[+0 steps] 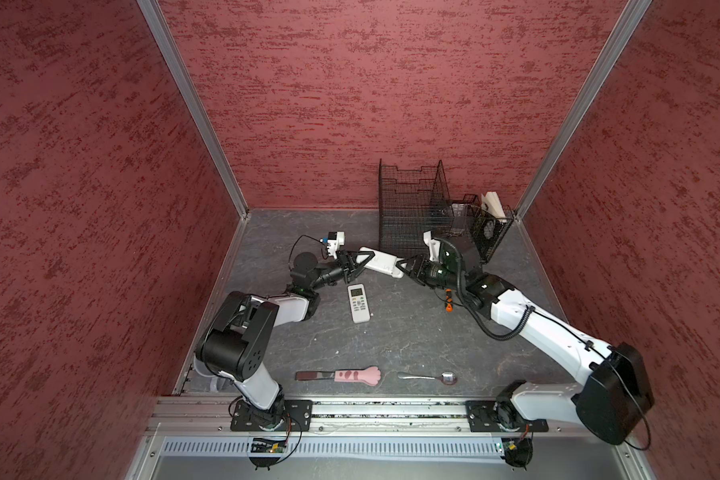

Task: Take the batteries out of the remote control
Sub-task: 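Pull the battery cover off with the right gripper while the left gripper holds the remote, then drop the white cover by the screwdriver while the left gripper lowers the remote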

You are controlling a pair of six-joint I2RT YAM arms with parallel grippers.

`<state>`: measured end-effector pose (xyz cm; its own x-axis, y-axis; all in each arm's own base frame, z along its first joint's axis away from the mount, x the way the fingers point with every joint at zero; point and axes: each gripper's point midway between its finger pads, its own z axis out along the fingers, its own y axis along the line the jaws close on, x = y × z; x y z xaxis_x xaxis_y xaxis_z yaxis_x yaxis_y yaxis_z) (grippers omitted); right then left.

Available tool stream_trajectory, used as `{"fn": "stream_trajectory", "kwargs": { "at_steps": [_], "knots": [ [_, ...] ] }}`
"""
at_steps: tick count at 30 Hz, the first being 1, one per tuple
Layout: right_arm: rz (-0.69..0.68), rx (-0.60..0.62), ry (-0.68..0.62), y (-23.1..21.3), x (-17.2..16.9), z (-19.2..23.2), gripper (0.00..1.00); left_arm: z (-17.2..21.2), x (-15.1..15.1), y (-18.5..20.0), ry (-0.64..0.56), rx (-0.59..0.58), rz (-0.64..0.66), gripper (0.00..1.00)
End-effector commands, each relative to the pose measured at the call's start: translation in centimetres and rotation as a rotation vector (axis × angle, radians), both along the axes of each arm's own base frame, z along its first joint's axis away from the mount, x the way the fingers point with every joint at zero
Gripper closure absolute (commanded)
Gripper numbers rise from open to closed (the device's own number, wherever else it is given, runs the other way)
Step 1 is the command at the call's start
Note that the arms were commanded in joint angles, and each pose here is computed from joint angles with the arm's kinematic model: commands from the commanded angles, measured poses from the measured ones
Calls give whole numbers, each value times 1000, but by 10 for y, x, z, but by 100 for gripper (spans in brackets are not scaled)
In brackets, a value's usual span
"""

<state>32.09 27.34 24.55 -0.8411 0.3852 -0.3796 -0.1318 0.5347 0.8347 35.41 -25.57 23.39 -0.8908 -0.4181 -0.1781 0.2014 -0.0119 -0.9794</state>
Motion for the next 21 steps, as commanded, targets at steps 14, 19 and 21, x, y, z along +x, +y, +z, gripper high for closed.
{"fn": "stream_trajectory", "kwargs": {
  "at_steps": [14, 19, 21],
  "knots": [
    [-50, -38, -88, -26, -8, 35, 100, 0, 9, 11, -18, -11, 24, 100],
    [-150, -92, -143, -73, -9, 47, 100, -14, -3, -10, -3, 34, -9, 100],
    [-207, -154, -121, -98, -3, 32, 100, -19, -12, -22, 1, 61, -22, 100]
  ]
}}
